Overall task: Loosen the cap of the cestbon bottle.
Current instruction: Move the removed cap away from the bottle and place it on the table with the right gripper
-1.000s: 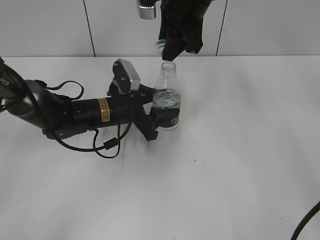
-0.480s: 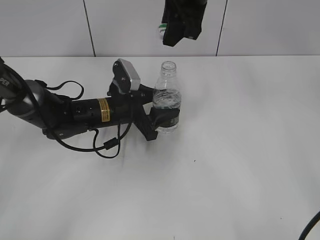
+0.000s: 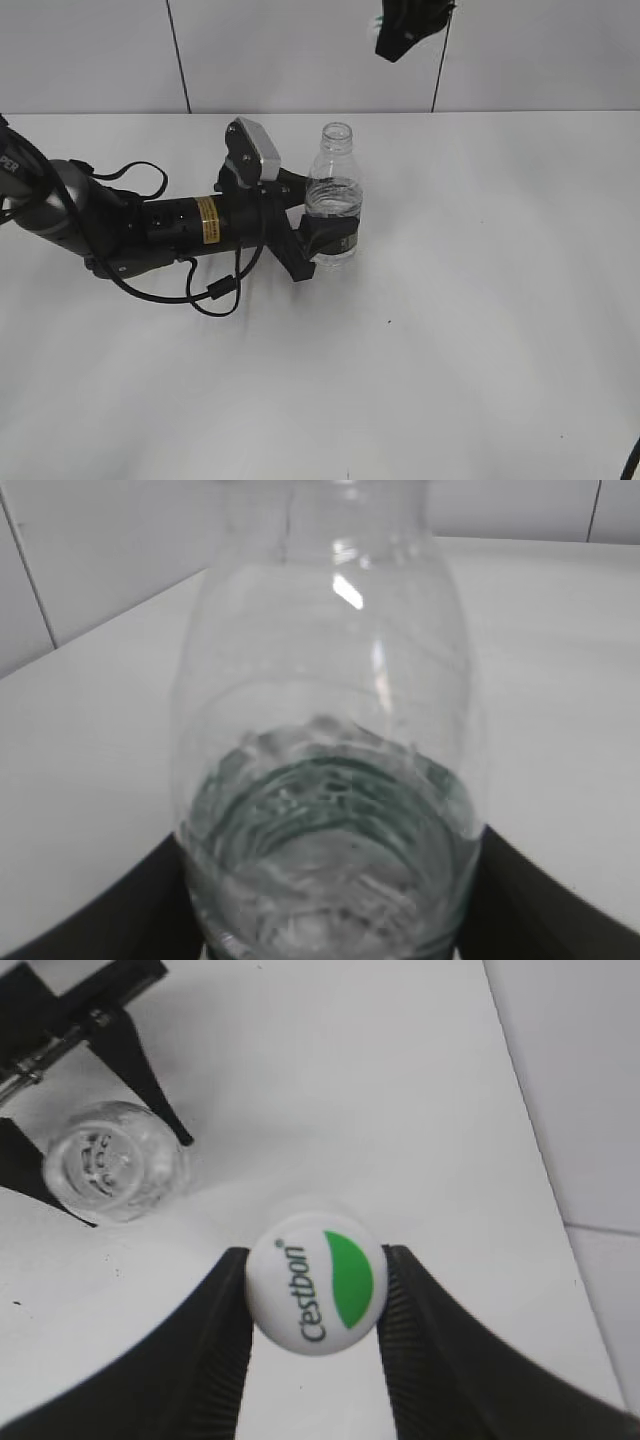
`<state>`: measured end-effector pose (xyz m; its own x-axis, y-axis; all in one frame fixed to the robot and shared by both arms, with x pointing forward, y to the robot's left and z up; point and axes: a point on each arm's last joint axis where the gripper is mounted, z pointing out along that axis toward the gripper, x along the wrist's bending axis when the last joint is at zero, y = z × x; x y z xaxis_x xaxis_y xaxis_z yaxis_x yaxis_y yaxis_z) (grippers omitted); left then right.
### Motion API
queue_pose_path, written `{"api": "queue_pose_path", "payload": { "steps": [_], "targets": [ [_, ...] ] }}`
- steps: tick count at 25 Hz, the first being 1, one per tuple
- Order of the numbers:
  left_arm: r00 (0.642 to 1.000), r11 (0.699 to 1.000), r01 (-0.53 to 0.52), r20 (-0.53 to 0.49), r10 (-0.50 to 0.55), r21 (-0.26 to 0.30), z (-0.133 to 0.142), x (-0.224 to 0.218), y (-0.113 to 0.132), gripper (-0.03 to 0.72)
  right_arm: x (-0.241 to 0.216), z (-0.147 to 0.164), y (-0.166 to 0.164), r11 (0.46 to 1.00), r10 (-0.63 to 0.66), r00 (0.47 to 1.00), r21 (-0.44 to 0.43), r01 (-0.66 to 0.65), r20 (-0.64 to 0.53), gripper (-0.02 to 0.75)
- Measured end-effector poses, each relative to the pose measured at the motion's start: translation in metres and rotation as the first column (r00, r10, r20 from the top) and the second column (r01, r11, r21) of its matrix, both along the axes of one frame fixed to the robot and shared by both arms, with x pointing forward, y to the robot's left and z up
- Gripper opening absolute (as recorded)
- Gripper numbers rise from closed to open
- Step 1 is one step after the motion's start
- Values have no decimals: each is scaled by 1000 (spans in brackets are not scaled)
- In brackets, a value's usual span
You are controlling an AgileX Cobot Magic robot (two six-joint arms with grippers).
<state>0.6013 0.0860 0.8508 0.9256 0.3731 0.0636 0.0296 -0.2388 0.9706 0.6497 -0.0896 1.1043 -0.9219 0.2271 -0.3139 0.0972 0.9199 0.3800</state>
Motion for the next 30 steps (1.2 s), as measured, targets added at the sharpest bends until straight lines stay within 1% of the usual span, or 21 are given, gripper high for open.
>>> {"api": "queue_pose_path", "payload": {
  "steps": [3, 5, 7, 10, 14, 17, 21, 27, 30],
  "targets": [
    [1000, 1000, 0, 0, 0, 0, 0, 0, 0, 416, 11, 0, -22, 990, -136, 990, 34, 137, -32, 296],
    [1000, 1000, 0, 0, 0, 0, 0, 0, 0, 416, 18, 0, -39, 967, -243, 968, 60, 247, -61, 296],
    [1000, 1000, 0, 0, 0, 0, 0, 0, 0, 416, 24, 0, -55, 920, -370, 923, 94, 380, -104, 296],
    [1000, 1000, 0, 0, 0, 0, 0, 0, 0, 416, 31, 0, -77, 827, -525, 835, 131, 546, -167, 296],
    [1000, 1000, 0, 0, 0, 0, 0, 0, 0, 416, 31, -5, -92, 725, -639, 732, 133, 676, -237, 296],
    [1000, 1000, 0, 0, 0, 0, 0, 0, 0, 416, 23, -18, -95, 696, -668, 688, 86, 713, -284, 296],
    [1000, 1000, 0, 0, 0, 0, 0, 0, 0, 416, 13, -48, -97, 675, -694, 629, -11, 738, -350, 296],
    [1000, 1000, 0, 0, 0, 0, 0, 0, 0, 416, -3, -91, -100, 663, -712, 557, -147, 734, -428, 296],
    [1000, 1000, 0, 0, 0, 0, 0, 0, 0, 416, -11, -105, -100, 659, -712, 524, -185, 729, -467, 296]
  ]
}}
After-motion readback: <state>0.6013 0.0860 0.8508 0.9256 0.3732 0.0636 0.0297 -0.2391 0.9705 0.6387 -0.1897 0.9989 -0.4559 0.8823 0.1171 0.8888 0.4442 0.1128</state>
